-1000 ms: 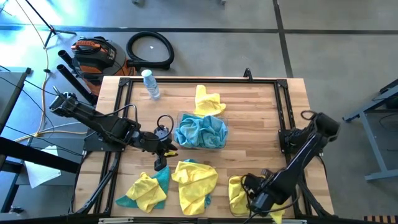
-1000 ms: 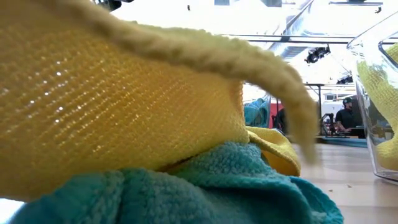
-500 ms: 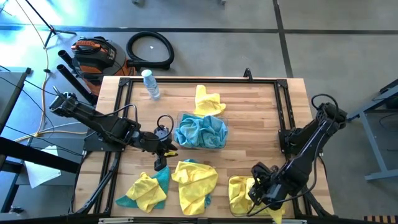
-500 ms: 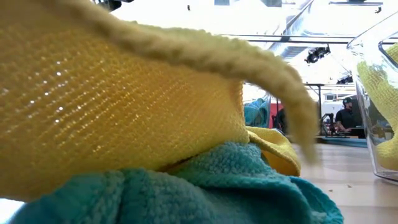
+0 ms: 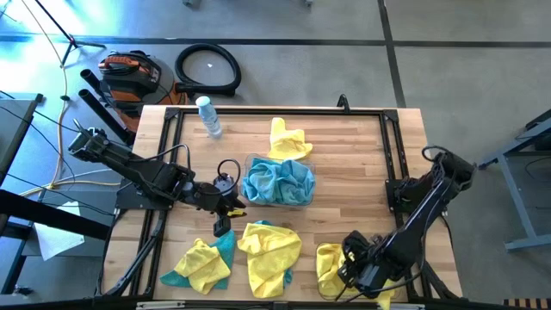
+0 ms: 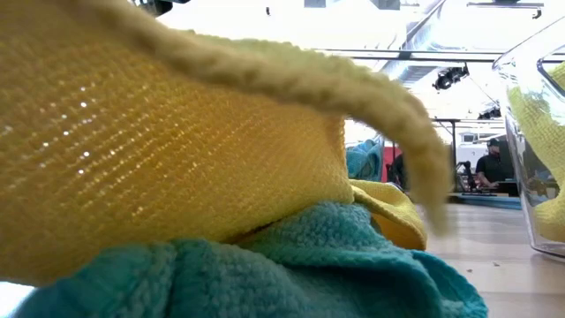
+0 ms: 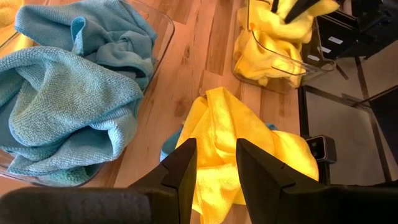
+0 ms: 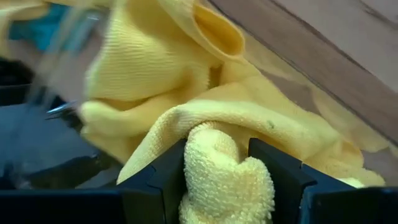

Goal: Sort microfiber towel by color & place in baskets
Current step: Put the yellow towel in the bottom transparent bin

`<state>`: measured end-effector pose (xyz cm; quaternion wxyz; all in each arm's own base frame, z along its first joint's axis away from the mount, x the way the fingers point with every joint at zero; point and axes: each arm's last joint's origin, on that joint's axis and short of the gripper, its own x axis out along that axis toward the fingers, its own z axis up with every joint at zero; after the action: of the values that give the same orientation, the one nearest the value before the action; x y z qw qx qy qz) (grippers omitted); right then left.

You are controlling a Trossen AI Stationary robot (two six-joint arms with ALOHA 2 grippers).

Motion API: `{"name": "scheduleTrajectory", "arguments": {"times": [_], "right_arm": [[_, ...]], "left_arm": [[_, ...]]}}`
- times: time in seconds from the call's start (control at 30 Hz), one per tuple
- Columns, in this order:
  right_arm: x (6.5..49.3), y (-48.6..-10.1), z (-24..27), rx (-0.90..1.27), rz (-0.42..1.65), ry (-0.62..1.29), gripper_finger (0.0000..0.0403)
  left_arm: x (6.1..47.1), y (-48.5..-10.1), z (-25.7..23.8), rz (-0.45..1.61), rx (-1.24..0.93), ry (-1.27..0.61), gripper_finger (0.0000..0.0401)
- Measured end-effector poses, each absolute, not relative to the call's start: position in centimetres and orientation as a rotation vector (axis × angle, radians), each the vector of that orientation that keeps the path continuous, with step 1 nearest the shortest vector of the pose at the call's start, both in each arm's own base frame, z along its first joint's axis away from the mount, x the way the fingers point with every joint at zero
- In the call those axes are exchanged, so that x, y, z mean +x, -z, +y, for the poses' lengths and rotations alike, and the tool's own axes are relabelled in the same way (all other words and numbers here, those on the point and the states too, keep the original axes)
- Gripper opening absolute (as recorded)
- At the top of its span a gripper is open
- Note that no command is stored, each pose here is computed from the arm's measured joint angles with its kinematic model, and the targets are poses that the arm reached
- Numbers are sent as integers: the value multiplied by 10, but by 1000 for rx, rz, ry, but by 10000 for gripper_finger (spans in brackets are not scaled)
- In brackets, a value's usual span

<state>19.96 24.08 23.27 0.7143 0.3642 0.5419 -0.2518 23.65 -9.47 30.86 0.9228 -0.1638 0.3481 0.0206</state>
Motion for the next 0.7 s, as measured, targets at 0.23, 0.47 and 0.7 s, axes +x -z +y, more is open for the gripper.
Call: {"name": "scheduleTrajectory", "arguments": {"times": [0.23, 0.47, 0.7], "right_arm": [[210, -198, 250, 879, 1293, 733, 164], [219, -172, 259, 880, 1367, 764, 187], [217, -182, 255, 883, 1339, 753, 195]], "left_arm": [[237, -309, -94, 711, -334, -50, 99], [237, -309, -94, 710, -334, -52, 99], [237, -309, -94, 711, -333, -51, 99]]}}
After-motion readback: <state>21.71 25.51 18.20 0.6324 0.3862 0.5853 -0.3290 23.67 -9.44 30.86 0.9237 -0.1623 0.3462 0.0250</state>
